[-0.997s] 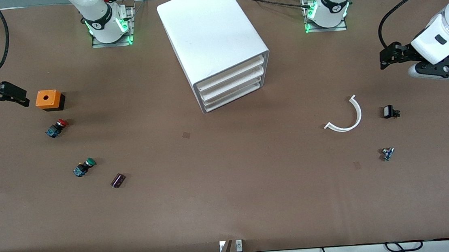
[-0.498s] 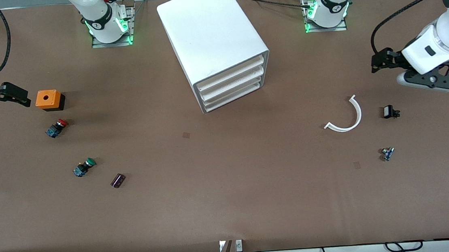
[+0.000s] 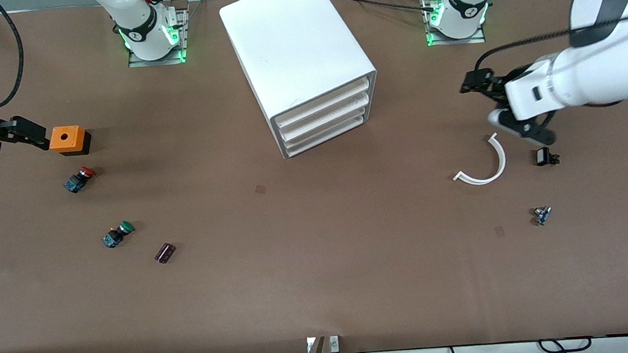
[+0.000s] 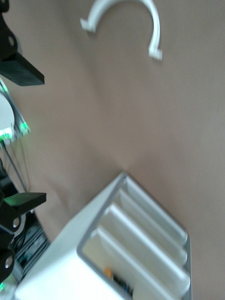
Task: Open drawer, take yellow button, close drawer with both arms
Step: 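Reach the left gripper to the drawer handle while the right gripper approaches, then pull the drawer open with the left gripper while the right gripper approaches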
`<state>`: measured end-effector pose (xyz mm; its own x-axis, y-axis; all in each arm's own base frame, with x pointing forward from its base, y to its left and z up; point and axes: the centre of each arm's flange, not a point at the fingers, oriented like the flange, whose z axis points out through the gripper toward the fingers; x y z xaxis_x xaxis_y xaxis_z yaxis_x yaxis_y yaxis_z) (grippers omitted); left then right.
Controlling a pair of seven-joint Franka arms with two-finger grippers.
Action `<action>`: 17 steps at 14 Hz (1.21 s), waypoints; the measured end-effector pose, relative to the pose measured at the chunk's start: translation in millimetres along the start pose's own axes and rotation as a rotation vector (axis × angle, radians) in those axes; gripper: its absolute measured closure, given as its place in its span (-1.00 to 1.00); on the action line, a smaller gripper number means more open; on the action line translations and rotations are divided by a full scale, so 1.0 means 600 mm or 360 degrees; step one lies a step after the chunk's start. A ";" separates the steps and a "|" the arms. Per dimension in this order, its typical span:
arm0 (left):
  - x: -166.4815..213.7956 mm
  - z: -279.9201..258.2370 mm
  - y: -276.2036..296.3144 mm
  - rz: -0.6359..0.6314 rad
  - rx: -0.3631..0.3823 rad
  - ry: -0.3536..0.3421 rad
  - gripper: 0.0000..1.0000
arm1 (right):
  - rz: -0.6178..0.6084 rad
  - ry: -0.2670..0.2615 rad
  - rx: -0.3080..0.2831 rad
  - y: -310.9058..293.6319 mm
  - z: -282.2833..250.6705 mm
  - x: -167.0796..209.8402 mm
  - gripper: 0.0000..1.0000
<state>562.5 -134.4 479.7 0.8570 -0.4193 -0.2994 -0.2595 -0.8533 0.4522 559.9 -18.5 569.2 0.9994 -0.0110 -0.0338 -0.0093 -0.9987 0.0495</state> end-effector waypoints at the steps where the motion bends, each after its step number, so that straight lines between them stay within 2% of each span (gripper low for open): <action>1: 0.021 0.029 0.012 0.0026 -0.0104 -0.0038 -1.00 | -0.0012 -0.0002 0.0000 -0.007 0.001 0.001 -1.00; 4: 0.074 0.095 0.046 0.0105 -0.0324 -0.0068 -1.00 | -0.0089 -0.0022 0.0009 -0.056 0.019 0.011 -1.00; 9: 0.115 0.218 0.066 0.0251 -0.0729 0.0115 -1.00 | -0.0109 -0.0053 0.0118 -0.093 0.052 0.028 -1.00; 14: 0.101 0.309 0.038 0.0304 -0.0933 0.0160 -1.00 | -0.0130 -0.0045 0.0125 -0.108 0.044 0.024 -1.00; 17: 0.096 0.339 0.047 0.0277 -0.1042 0.0168 -1.00 | -0.0070 -0.0049 0.0130 -0.113 0.043 0.024 -1.00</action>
<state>513.9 -245.3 304.4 0.8745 -0.4728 -0.1081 -0.1032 -0.3992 0.9110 573.8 47.6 539.4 0.9974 0.0325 -0.0647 0.0303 -0.9990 -0.0343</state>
